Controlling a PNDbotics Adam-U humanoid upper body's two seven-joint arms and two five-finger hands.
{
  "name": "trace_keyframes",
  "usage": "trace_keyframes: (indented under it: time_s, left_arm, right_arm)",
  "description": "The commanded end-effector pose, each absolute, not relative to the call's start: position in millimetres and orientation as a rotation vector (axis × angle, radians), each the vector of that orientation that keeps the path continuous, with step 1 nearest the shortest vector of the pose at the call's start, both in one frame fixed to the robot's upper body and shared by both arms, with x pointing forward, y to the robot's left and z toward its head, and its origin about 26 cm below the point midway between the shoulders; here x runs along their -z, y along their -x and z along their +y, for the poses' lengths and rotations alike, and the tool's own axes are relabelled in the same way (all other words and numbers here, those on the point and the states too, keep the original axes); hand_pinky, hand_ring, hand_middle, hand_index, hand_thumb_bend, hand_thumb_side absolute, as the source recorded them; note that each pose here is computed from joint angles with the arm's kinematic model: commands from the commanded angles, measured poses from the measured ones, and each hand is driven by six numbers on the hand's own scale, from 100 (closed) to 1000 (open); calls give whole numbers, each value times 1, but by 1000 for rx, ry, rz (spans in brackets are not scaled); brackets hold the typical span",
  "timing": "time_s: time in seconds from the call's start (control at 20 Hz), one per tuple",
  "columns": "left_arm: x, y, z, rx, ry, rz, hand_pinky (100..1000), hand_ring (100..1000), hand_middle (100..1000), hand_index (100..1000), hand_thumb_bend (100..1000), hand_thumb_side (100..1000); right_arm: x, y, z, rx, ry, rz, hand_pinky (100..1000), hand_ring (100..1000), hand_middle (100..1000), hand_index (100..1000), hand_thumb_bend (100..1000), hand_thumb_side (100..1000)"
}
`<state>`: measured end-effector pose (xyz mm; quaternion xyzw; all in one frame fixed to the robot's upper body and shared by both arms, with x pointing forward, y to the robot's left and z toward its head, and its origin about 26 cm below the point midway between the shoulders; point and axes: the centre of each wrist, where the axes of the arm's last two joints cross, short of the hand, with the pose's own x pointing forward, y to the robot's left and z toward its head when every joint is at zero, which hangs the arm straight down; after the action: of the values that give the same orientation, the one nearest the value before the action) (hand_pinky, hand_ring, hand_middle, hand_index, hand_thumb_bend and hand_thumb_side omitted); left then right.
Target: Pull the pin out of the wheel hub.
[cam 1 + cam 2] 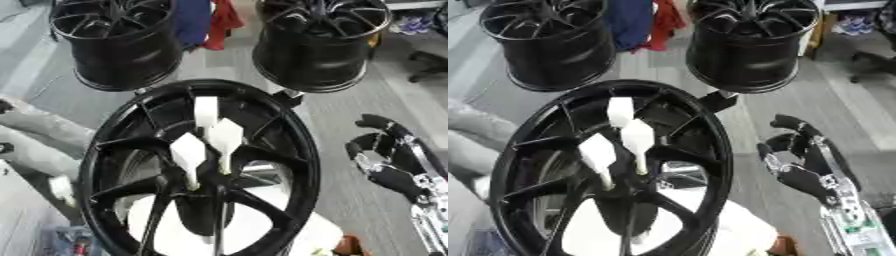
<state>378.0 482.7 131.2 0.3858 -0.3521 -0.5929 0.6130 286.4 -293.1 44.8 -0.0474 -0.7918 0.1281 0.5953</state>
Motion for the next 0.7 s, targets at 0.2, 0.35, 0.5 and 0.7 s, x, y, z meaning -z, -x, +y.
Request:
trace_keyframes:
  time_s: [0.2, 0.35, 0.5, 0.7]
  left_arm:
    - [-131, -364, 499, 1161, -1001, -959, 749, 756, 805, 913, 573, 548]
    - [-123, -355, 491, 976, -963, -1197, 702, 683, 739, 866, 481, 542]
    - [-118, -341, 471, 781, -924, -1469, 684, 656, 715, 842, 412, 541]
    - [-114, -325, 433, 484, -849, -1742, 657, 627, 689, 818, 372, 516]
  right_arm:
    - [-51, -288, -297, -291, 126, -1859, 644, 641, 756, 833, 328, 117]
    - [-51, -288, -297, -288, 127, -1859, 644, 641, 756, 833, 329, 118]
    - [-51, -288, -297, -282, 129, -1862, 644, 640, 756, 833, 330, 117]
    - [-52, -289, -296, -278, 125, -1869, 644, 641, 756, 833, 329, 117]
